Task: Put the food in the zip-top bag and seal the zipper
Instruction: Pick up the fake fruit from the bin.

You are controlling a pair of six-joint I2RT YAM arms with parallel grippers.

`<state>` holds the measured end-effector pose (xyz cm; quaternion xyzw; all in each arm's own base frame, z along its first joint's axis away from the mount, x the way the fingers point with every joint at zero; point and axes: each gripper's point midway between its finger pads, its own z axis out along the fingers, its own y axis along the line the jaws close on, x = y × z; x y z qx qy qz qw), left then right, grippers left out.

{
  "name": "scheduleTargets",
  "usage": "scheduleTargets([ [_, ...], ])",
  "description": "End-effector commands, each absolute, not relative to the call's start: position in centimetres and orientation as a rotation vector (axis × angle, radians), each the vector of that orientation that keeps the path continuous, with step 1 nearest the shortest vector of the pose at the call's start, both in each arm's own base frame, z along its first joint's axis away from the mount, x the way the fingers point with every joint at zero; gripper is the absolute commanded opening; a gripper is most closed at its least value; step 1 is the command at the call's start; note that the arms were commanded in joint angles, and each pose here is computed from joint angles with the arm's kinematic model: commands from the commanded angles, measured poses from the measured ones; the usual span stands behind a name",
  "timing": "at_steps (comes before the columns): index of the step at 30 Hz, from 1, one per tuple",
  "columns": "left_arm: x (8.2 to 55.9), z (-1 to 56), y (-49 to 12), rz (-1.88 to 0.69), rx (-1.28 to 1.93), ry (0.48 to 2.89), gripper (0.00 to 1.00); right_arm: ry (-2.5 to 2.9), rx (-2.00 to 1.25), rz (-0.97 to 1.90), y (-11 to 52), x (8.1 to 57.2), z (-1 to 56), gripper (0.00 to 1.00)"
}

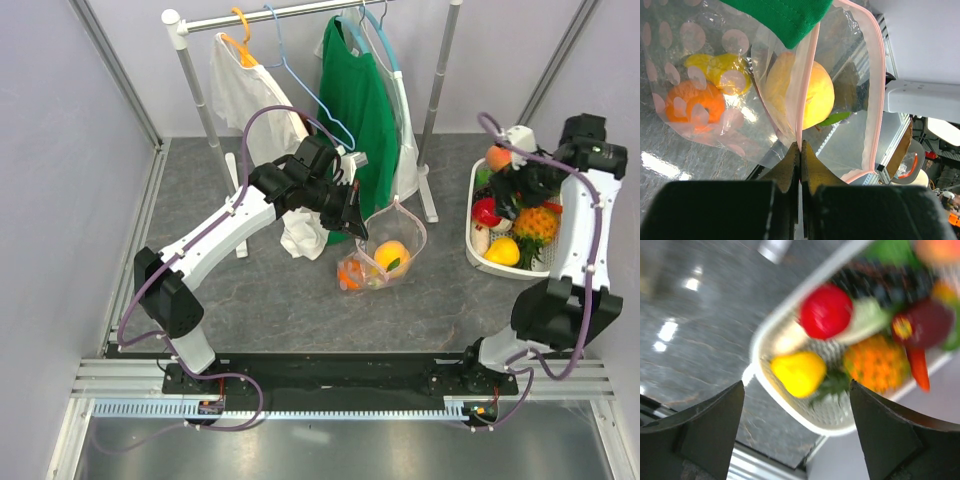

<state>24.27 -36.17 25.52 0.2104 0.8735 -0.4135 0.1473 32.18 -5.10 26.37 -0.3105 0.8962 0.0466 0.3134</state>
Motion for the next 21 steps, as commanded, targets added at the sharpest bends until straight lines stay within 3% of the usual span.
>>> scheduleTargets([
  [1, 24.0, 28.2, -36.0, -1.237, 0.643, 2.412, 0.03, 2.588, -0.677, 0.089, -11.6, 29.2, 24.0, 0.89],
  [7, 24.2, 27.9, -36.1, -1.232, 0.639, 2.42, 0.03, 2.69, -0.201, 0.021, -17.8, 28.1, 20.1, 0.64],
  [9, 24.2, 27.9, -36.2, -1.233, 0.641, 2.419, 0.03, 2.705, -0.105, -0.018, -18.7, 27.8, 18.6, 0.63],
  [12, 24.4, 27.8, -36.1, -1.222, 0.641, 2.415, 0.02, 2.668, -0.075, 0.0, -17.8, 27.5, 17.9, 0.63],
  [21, 24.3, 27.6, -36.1, -1.227, 0.638, 2.427, 0.02, 2.7, -0.161, 0.116, -14.7, 27.6, 14.6, 0.9],
])
